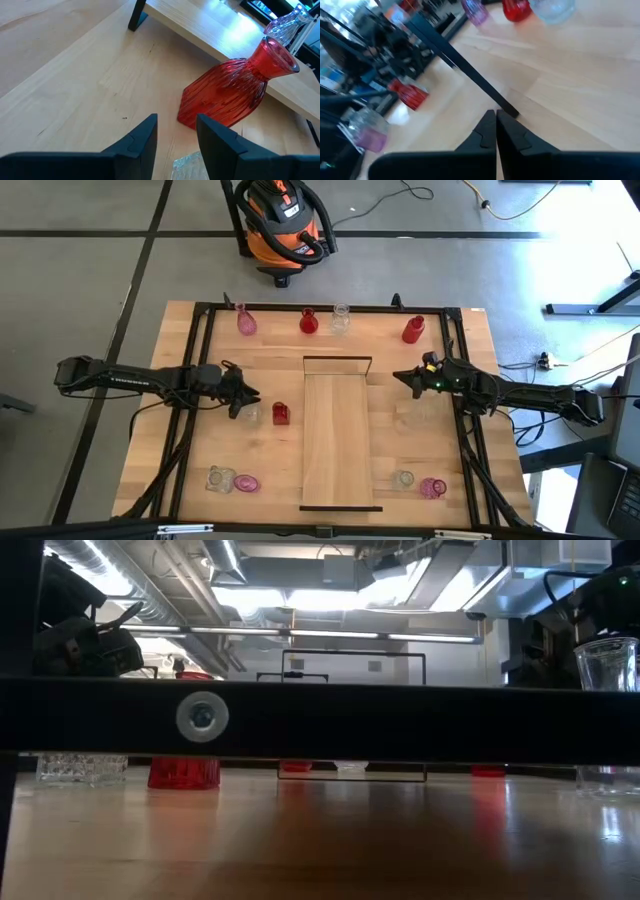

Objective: Sort vases onto shelf
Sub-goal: Put the red vase on the shelf

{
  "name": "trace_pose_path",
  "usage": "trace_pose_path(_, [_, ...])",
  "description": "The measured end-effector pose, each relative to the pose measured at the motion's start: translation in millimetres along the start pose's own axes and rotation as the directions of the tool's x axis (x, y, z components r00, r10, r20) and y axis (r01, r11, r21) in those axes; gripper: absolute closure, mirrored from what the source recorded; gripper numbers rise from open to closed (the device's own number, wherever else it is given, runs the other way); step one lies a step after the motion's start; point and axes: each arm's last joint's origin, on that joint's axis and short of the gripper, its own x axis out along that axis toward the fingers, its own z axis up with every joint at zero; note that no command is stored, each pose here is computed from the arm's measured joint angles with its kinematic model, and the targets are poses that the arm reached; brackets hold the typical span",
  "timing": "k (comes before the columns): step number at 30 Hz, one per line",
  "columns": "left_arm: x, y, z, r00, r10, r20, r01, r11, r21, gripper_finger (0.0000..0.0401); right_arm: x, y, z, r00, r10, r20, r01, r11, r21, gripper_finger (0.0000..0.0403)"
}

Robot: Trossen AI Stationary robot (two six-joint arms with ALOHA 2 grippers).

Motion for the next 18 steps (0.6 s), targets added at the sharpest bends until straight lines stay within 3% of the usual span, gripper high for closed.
trace_pose_path(5, [0,2,1,0.997,0.069,0.040,-0.076,0.969,0.235,0.0272,0,3,5,0.998,0.018,0.067,-0.030,0.984,0.178,0.0402])
trace_pose_path(10, [0,4,2,0.988,0.134,0.080,-0.153,0.923,0.354,0.0272,-1,8,12,0.986,0.047,0.160,-0.099,0.937,0.334,0.0402])
trace_pose_path(14, [-1,5,3,0.982,0.161,0.100,-0.187,0.910,0.370,0.0272,-4,12,21,0.953,0.028,0.301,-0.140,0.924,0.355,0.0402])
trace_pose_path(18, [-1,2,11,0.959,0.188,0.212,-0.250,0.914,0.321,0.0272,-11,23,36,0.864,0.086,0.495,-0.267,0.913,0.308,0.0402])
